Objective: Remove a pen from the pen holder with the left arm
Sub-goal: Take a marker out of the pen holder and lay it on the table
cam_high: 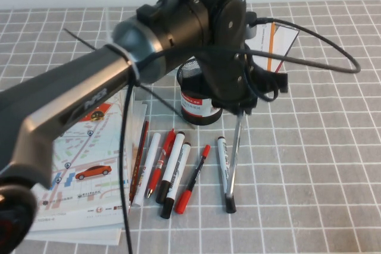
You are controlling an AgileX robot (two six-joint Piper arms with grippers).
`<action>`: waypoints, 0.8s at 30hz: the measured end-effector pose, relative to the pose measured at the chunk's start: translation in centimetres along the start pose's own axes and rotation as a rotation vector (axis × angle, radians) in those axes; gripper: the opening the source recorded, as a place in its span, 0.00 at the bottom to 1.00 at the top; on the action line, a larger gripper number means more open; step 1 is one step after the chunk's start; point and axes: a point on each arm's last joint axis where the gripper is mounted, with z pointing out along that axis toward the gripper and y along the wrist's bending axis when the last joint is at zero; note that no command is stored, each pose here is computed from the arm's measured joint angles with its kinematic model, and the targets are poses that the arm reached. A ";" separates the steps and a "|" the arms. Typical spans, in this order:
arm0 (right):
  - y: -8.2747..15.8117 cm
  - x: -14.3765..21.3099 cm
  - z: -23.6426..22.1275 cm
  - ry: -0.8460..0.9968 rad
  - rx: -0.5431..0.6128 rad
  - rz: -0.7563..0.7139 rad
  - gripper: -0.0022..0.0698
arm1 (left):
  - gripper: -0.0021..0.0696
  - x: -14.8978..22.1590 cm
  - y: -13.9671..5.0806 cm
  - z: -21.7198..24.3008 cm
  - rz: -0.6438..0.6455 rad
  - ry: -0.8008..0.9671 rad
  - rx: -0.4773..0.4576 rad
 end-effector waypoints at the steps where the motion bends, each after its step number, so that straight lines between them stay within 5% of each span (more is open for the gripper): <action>1: 0.0 0.0 0.0 0.000 0.000 0.000 0.01 | 0.17 0.5 0.0 -0.1 0.002 0.009 0.008; 12: 0.0 0.0 0.0 0.000 0.000 -0.005 0.01 | 0.17 4.0 1.0 3.1 -0.180 0.027 0.043; 24: 0.0 0.0 0.0 0.000 0.000 -0.009 0.01 | 0.17 3.7 2.8 3.3 -0.161 -0.037 -0.122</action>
